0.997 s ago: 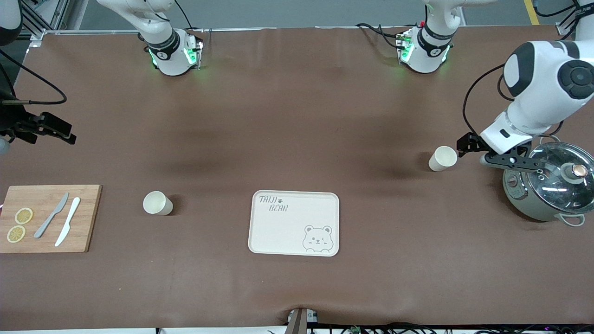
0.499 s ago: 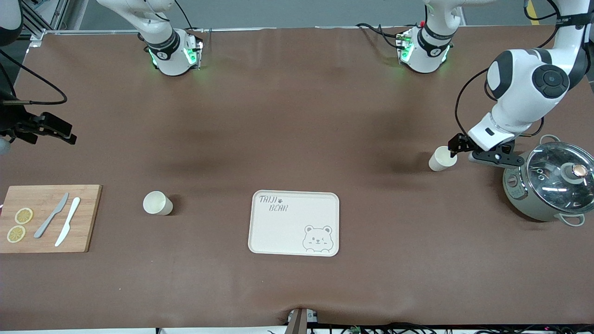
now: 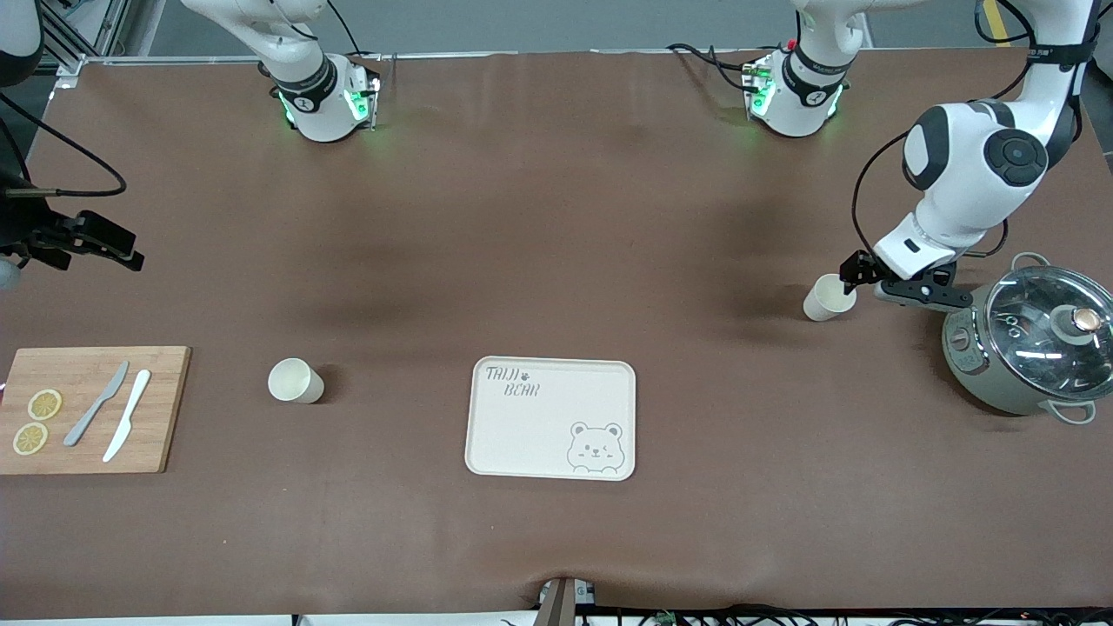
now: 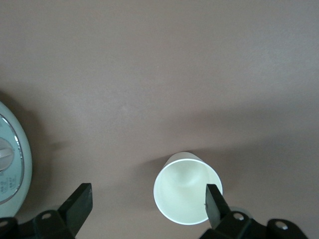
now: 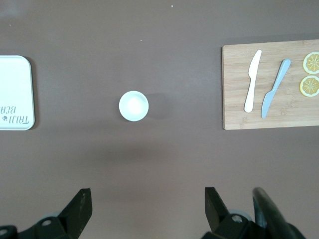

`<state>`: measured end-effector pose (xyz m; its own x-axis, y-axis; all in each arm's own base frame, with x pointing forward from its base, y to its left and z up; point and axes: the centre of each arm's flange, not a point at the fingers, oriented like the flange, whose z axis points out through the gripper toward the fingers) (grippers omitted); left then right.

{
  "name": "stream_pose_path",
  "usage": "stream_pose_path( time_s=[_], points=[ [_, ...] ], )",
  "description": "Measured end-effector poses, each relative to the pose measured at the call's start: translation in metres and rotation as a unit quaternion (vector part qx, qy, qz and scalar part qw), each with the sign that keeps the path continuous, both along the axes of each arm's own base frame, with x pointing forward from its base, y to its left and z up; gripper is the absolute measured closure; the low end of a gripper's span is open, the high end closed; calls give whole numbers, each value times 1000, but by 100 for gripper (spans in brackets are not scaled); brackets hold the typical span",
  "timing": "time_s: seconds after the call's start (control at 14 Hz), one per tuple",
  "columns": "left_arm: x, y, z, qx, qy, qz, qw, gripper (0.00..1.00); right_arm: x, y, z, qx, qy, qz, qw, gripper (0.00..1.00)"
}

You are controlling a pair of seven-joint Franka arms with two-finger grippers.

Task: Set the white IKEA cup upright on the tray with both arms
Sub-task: 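Lower the left gripper over the cup and close on its rim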

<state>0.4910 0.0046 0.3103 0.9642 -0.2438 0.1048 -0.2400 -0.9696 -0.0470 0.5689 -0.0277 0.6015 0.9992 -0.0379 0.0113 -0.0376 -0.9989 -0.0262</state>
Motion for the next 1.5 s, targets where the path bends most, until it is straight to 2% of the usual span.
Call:
stream_pose_path(
  time_s=[0.93, 1.5],
  points=[
    [-11, 20, -53, -4, 43, 17, 999, 0, 0, 0, 0, 0, 0, 0, 1000, 0],
    [-9, 21, -85, -7, 35, 16, 999, 0, 0, 0, 0, 0, 0, 0, 1000, 0]
  ],
)
